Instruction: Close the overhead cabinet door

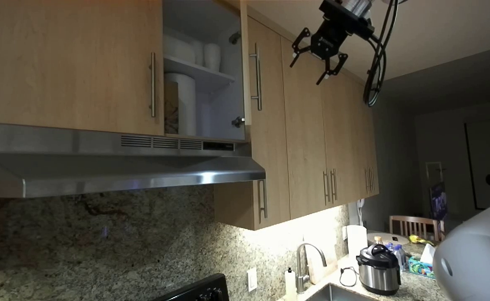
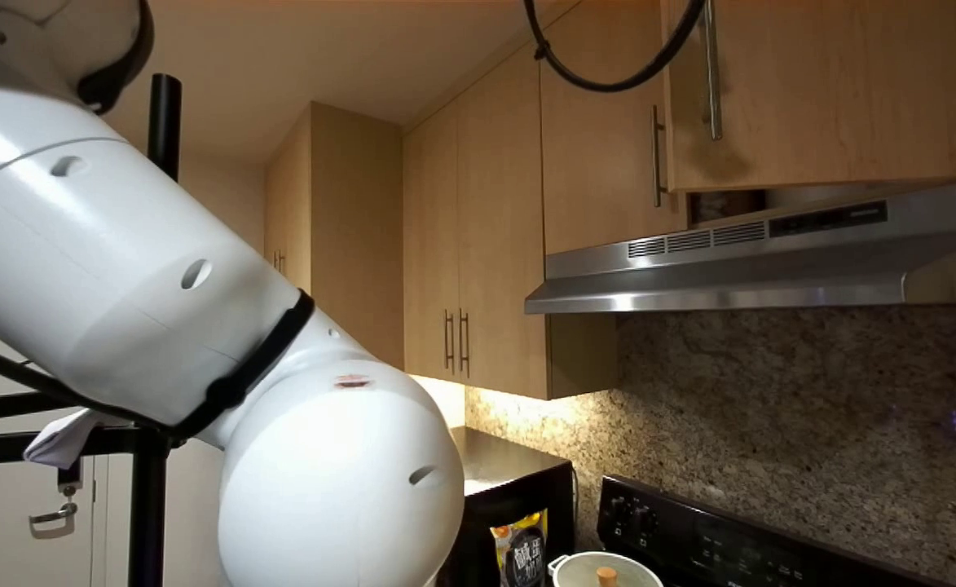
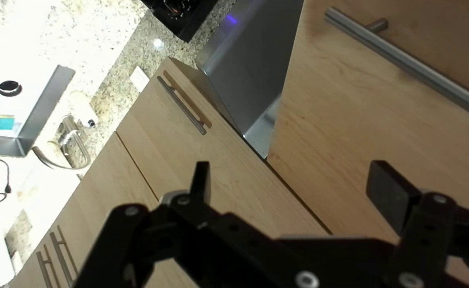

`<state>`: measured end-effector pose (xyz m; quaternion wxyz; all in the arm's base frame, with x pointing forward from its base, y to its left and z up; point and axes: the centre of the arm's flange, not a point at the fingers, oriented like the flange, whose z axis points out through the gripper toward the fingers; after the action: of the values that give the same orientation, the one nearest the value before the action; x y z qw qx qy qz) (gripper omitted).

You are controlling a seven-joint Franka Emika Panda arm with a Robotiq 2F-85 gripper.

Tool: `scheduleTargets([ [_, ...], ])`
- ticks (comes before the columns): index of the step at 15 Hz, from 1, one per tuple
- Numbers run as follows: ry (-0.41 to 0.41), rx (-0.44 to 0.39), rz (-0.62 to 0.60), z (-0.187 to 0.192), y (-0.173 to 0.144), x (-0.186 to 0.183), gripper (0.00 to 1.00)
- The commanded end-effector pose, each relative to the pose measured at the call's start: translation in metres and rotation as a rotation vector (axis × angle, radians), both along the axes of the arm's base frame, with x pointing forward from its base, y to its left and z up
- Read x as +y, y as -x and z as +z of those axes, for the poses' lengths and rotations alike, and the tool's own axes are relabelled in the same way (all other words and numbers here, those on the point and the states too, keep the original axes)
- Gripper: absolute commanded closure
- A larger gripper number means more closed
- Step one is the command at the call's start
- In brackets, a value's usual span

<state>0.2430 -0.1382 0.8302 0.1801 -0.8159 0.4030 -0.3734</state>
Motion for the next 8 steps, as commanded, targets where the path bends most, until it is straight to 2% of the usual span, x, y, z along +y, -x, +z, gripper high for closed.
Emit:
scheduleTargets([
  [1, -0.036, -0.003, -0.077, -0.012, -0.029, 0.003, 0.0],
  [8, -0.047, 0.033, -0.074, -0.02, -0.074, 0.02, 0.0],
])
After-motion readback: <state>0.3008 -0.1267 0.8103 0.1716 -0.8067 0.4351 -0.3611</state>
